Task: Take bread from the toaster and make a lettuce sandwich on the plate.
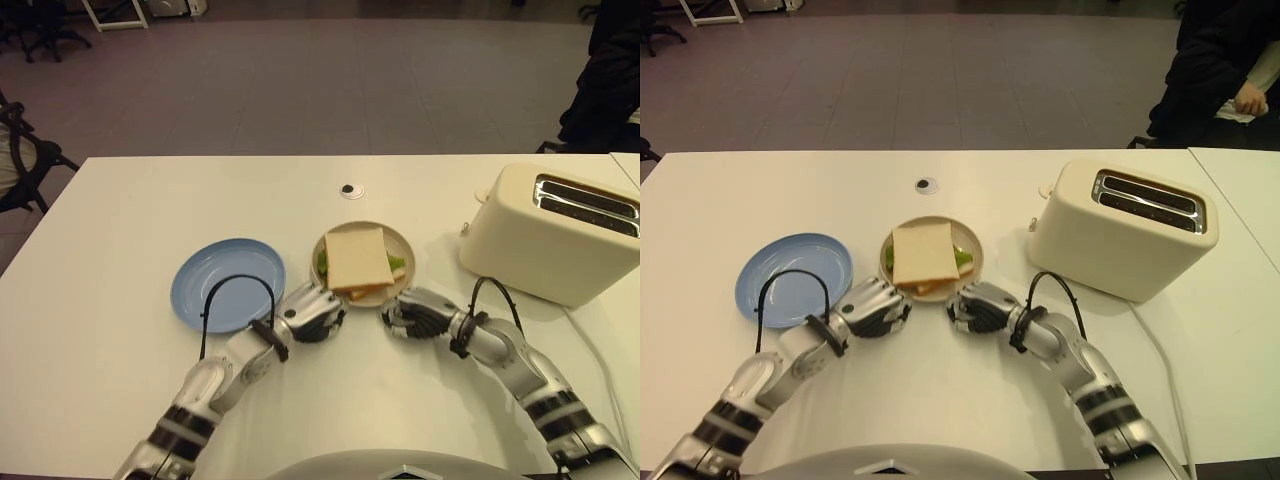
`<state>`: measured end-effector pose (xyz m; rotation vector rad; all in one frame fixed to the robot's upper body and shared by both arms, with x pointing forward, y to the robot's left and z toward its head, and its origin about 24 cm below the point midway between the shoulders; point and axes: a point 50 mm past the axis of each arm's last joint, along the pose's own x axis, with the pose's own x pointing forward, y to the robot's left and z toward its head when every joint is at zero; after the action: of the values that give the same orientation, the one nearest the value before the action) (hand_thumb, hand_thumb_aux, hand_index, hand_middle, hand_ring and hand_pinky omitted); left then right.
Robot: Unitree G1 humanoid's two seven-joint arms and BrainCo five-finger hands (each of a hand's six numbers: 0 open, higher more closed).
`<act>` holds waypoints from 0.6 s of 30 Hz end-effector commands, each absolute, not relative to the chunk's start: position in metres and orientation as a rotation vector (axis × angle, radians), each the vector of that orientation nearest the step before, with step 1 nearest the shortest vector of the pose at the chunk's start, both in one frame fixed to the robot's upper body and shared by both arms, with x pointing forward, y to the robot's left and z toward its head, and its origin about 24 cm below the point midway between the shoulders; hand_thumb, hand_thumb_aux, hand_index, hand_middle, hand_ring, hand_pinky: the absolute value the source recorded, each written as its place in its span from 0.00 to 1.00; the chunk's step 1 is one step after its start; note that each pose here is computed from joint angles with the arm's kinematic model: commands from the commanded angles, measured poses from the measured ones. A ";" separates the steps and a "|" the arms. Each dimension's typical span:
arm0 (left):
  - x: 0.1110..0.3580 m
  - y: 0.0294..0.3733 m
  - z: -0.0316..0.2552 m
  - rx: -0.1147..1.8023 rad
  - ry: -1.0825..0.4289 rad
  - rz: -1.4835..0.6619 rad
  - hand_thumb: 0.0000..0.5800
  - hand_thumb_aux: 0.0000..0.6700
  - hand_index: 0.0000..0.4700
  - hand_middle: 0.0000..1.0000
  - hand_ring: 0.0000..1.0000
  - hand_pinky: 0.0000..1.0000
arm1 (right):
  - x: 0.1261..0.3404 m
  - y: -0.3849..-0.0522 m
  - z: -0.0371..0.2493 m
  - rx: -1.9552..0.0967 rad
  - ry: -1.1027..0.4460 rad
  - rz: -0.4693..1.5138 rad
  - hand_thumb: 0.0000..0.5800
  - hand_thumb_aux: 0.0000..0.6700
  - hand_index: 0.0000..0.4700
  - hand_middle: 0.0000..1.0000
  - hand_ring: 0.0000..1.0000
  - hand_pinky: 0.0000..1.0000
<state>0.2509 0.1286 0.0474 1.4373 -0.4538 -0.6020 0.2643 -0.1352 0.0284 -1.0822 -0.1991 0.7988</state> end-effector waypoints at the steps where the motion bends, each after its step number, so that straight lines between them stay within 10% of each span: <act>1: 0.271 0.137 0.043 1.469 -0.439 -0.562 1.00 1.00 1.00 1.00 1.00 1.00 | 0.281 -0.136 0.030 -1.092 -0.199 0.738 1.00 1.00 1.00 1.00 1.00 1.00; 5: 0.256 0.141 0.045 1.435 -0.457 -0.553 1.00 1.00 1.00 1.00 1.00 1.00 | 0.274 -0.129 0.052 -1.039 -0.350 0.745 0.99 0.89 0.89 1.00 1.00 1.00; 6: 0.247 0.140 0.051 1.402 -0.475 -0.541 1.00 1.00 1.00 1.00 1.00 1.00 | 0.269 -0.130 0.059 -1.015 -0.389 0.747 0.82 0.58 0.58 0.97 0.97 0.97; 7: 0.236 0.137 0.059 1.346 -0.496 -0.527 0.99 0.91 0.91 1.00 1.00 1.00 | 0.263 -0.132 0.067 -0.985 -0.429 0.749 0.33 0.18 0.18 0.89 0.89 0.89; 8: 0.221 0.133 0.070 1.250 -0.522 -0.509 0.90 0.68 0.68 1.00 1.00 1.00 | 0.255 -0.136 0.075 -0.930 -0.459 0.748 0.00 0.00 0.00 0.76 0.76 0.76; 9: 0.206 0.129 0.082 1.120 -0.541 -0.476 0.52 0.31 0.31 0.89 0.89 0.89 | 0.247 -0.143 0.082 -0.848 -0.474 0.745 0.00 0.00 0.00 0.62 0.62 0.62; 10: 0.191 0.127 0.093 0.968 -0.549 -0.435 0.00 0.00 0.00 0.76 0.76 0.76 | 0.239 -0.149 0.089 -0.741 -0.478 0.740 0.00 0.00 0.00 0.20 0.20 0.20; 11: 0.180 0.126 0.101 0.840 -0.548 -0.404 0.00 0.00 0.00 0.70 0.70 0.70 | 0.233 -0.154 0.093 -0.639 -0.472 0.737 0.00 0.00 0.00 0.00 0.00 0.00; 13: 0.164 0.128 0.109 0.574 -0.524 -0.338 0.00 0.00 0.00 0.00 0.00 0.00 | 0.225 -0.163 0.095 -0.445 -0.445 0.705 0.00 0.00 0.00 0.00 0.00 0.00; 18: 0.166 0.149 0.091 0.178 -0.392 -0.239 0.00 0.00 0.00 0.00 0.00 0.00 | 0.222 -0.164 0.079 -0.115 -0.361 0.607 0.00 0.00 0.00 0.00 0.00 0.00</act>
<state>0.1622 0.1413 0.1024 0.2780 -0.4505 -0.2523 0.2204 -0.1631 0.0874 -0.1962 -0.4049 0.6446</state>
